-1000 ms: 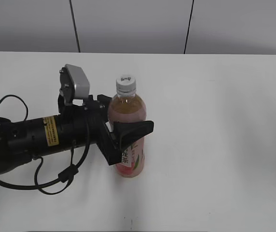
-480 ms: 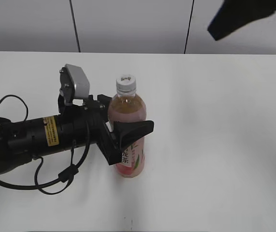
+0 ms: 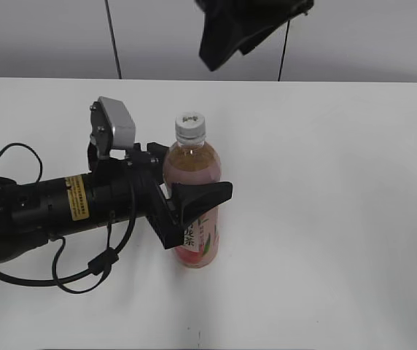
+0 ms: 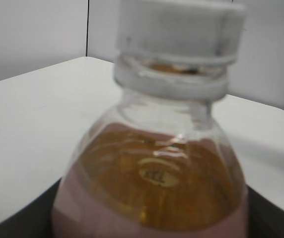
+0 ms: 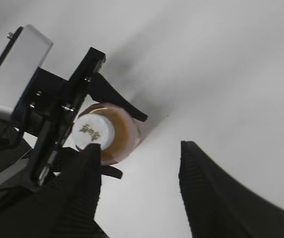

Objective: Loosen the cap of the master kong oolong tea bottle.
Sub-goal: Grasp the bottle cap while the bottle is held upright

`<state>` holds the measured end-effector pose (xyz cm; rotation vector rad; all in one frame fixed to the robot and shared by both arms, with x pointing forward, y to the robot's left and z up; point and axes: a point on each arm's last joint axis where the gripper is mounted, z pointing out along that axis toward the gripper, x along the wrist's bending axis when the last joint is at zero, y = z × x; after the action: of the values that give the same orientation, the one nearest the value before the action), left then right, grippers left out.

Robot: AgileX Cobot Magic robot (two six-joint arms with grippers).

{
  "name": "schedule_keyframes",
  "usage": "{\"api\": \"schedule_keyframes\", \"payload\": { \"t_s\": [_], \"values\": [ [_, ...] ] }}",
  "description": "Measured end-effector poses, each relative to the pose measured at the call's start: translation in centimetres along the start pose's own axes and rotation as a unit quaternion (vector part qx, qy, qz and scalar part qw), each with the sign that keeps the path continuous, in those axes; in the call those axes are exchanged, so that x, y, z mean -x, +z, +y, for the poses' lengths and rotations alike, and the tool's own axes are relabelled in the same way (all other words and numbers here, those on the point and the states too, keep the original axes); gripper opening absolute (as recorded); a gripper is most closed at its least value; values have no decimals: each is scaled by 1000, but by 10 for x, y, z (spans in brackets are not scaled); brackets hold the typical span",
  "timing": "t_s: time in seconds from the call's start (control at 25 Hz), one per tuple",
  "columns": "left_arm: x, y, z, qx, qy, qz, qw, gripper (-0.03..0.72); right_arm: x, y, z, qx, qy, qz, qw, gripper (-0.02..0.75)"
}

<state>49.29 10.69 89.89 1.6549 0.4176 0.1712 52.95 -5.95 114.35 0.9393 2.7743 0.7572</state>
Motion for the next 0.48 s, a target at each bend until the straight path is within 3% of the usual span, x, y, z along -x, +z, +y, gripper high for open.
{"api": "schedule_keyframes", "payload": {
  "t_s": [0.28, 0.48],
  "values": [
    [0, 0, 0, 0, 0, 0, 1000, 456, -27, 38, 5, -44, 23, 14, 999, 386],
    [0, 0, 0, 0, 0, 0, 1000, 456, -31, 49, 5, -58, 81, 10, 995, 386]
  ]
}}
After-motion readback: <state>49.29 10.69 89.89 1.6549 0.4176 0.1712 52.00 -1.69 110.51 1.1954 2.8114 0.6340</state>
